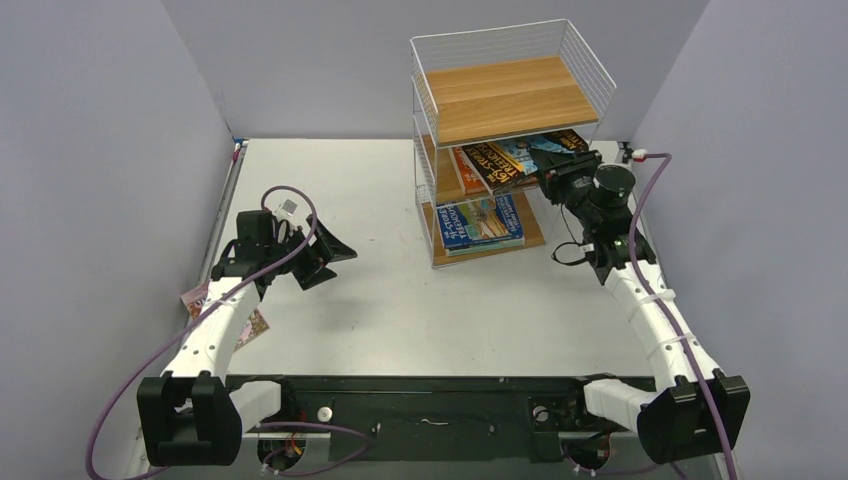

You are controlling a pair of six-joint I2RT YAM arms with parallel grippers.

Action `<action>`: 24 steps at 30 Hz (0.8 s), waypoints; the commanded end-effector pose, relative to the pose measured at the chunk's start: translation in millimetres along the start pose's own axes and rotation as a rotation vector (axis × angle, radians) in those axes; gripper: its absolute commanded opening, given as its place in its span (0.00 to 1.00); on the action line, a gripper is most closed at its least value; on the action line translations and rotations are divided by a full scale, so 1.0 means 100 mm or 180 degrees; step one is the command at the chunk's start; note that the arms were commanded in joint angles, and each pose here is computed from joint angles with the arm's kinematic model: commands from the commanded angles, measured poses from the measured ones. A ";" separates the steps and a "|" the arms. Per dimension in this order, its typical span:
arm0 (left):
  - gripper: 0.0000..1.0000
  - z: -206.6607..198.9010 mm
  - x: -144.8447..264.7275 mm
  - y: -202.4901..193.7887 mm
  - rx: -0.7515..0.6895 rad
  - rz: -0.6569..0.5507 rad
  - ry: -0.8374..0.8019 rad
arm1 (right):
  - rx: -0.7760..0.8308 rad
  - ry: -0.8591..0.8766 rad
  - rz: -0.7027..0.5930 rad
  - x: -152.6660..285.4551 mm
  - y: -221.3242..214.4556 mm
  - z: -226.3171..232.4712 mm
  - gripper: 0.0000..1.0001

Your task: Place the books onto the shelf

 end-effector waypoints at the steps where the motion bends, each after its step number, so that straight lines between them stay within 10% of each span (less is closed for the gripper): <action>1: 0.83 -0.05 0.05 0.03 -0.0112 -0.0078 -0.0070 | -0.0062 0.0491 -0.0332 -0.06 0.15 0.47 0.00; 24: 0.83 0.05 0.09 0.10 -0.0045 -0.0145 -0.0027 | -0.0151 0.0014 -0.0507 -0.35 -0.02 0.18 0.00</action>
Point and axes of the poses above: each gripper's point midway between its finger pads, its own x axis back along the fingers, its own z axis along the line the jaws close on, y = z × x, the point moved 5 cm from there along x, back along the fingers, and after that the axes turned 2 degrees about x, right-handed, at the moved point
